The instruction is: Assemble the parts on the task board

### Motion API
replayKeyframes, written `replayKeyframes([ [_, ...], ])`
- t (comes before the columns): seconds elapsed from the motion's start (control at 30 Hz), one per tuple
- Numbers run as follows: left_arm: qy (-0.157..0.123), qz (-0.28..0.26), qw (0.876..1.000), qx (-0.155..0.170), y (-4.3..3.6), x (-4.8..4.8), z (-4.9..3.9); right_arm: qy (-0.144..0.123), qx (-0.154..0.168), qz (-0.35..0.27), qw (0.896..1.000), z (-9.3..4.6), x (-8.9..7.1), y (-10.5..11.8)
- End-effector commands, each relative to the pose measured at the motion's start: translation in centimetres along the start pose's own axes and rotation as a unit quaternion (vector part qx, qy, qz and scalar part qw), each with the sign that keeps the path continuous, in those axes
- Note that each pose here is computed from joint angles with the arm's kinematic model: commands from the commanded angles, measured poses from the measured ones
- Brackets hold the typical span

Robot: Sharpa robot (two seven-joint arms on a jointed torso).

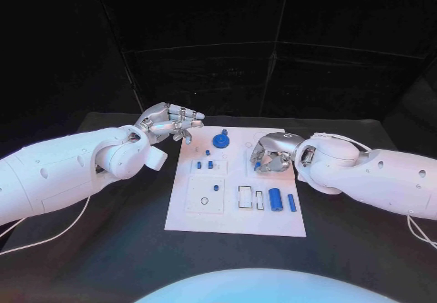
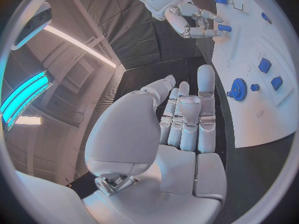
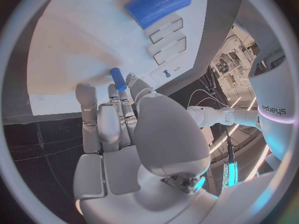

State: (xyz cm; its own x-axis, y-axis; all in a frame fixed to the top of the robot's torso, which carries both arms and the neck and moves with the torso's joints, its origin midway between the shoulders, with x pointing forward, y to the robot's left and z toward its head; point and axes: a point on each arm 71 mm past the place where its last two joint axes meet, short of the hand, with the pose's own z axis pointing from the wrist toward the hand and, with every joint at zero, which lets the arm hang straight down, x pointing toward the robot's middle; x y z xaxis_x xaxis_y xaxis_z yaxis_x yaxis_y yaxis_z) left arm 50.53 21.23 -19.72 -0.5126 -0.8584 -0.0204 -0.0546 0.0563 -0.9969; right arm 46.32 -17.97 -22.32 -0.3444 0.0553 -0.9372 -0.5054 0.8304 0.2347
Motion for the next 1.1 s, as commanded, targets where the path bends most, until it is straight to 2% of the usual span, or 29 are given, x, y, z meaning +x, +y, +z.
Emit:
replayKeyframes([
  [0.03, 0.005, -0.004, 1.0, 0.004, -0.15, 0.14, 0.04, 0.009, -0.002, -0.011, 1.0, 0.17, 0.09, 0.03],
  [0.43, 0.005, -0.004, 1.0, 0.003, -0.14, 0.07, -0.01, 0.018, 0.01, -0.032, 0.999, 0.46, 0.5, -0.21],
  [0.7, 0.005, -0.004, 1.0, 0.002, -0.13, 0.04, -0.05, 0.013, 0.009, -0.04, 0.999, 0.45, 0.58, -0.05],
  [0.87, 0.005, -0.004, 1.0, 0.002, -0.12, 0.03, -0.07, -0.004, 0.001, -0.039, 0.999, 0.38, 0.37, 0.15],
  [1.1, 0.005, -0.004, 1.0, 0.002, -0.12, 0.01, -0.09, -0.044, -0.016, -0.026, 0.999, -0.18, -0.21, 0.49],
])
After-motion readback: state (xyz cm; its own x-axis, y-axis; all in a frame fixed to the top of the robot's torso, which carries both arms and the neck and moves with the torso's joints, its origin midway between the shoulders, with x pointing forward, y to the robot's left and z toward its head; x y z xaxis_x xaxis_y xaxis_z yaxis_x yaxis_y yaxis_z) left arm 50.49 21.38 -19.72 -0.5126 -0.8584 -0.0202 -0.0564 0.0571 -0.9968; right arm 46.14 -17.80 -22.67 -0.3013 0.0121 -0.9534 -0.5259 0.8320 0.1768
